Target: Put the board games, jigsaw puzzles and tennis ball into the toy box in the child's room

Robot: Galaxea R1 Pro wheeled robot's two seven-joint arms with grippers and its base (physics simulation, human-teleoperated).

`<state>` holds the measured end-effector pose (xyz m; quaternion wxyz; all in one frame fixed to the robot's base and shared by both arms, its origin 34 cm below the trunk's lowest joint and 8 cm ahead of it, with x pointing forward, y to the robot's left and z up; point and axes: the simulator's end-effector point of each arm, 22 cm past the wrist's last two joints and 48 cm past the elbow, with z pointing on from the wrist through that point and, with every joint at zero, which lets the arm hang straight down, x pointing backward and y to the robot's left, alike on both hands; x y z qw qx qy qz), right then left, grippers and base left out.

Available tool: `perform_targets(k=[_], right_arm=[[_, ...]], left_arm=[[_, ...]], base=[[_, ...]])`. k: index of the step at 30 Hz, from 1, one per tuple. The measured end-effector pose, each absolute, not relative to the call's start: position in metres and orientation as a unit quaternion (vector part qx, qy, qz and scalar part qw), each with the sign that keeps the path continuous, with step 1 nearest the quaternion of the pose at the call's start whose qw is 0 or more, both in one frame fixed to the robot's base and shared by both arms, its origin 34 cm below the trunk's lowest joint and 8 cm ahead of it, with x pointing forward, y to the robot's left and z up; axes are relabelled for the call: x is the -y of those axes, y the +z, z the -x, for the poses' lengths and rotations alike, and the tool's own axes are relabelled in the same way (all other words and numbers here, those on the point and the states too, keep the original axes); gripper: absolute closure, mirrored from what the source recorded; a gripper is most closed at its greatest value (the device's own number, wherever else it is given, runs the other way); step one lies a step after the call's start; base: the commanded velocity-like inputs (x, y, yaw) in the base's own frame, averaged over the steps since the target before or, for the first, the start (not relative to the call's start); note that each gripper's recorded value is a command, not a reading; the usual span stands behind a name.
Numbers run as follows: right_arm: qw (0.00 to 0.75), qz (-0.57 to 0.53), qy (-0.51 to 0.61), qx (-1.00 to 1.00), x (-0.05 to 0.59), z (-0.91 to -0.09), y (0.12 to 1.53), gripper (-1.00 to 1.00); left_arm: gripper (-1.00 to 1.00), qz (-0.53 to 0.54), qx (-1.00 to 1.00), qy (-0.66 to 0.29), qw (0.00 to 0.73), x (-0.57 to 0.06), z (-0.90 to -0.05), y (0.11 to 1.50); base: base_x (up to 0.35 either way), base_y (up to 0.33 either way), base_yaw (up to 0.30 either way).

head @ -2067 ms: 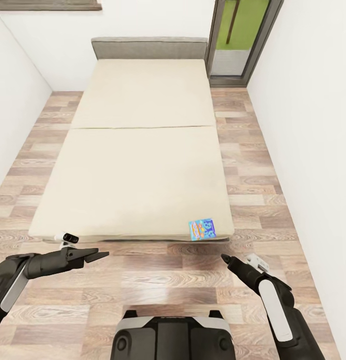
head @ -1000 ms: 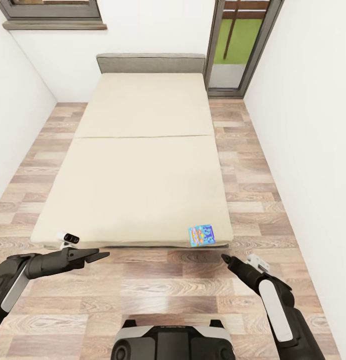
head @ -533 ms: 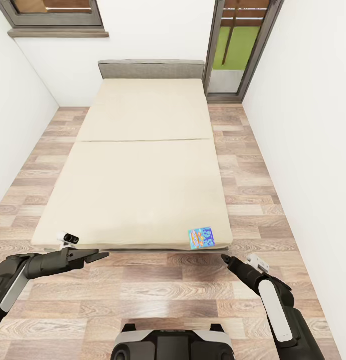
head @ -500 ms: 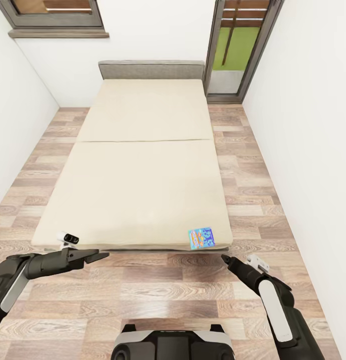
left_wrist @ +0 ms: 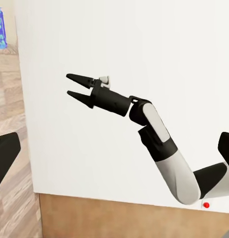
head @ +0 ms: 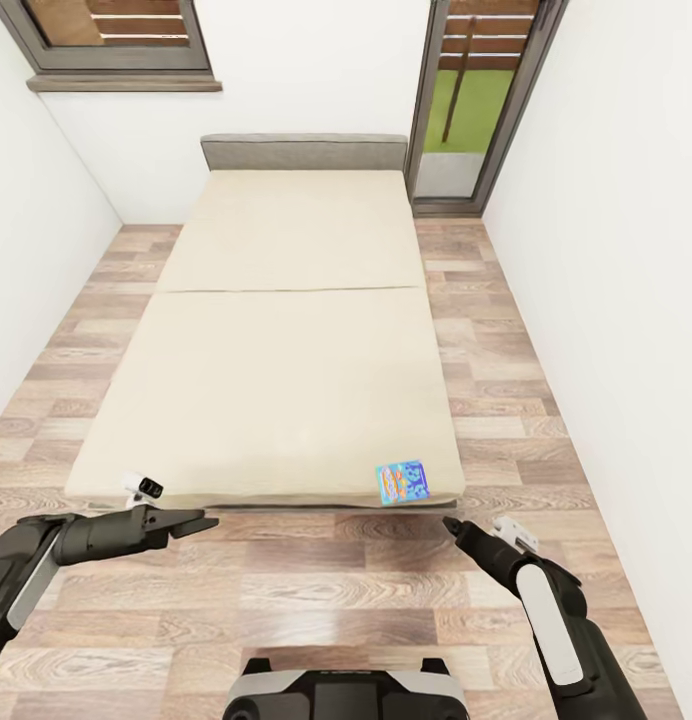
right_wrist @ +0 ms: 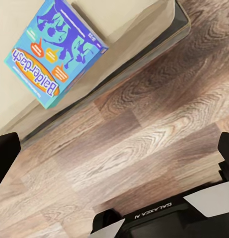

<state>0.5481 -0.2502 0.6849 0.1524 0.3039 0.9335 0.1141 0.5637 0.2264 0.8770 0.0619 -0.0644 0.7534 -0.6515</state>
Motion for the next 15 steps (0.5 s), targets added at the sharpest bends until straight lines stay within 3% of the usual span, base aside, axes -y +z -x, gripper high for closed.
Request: perform_targets(k=[15], right_arm=[[0.18, -0.305, 0.102, -0.93, 0.268, -0.559, 0.694, -1.0]], left_arm=[[-1.0, 0.065, -0.759, -0.643, 0.074, -0.241, -0.568, 0.886]], base=[[0.0, 0.0, 0.0]])
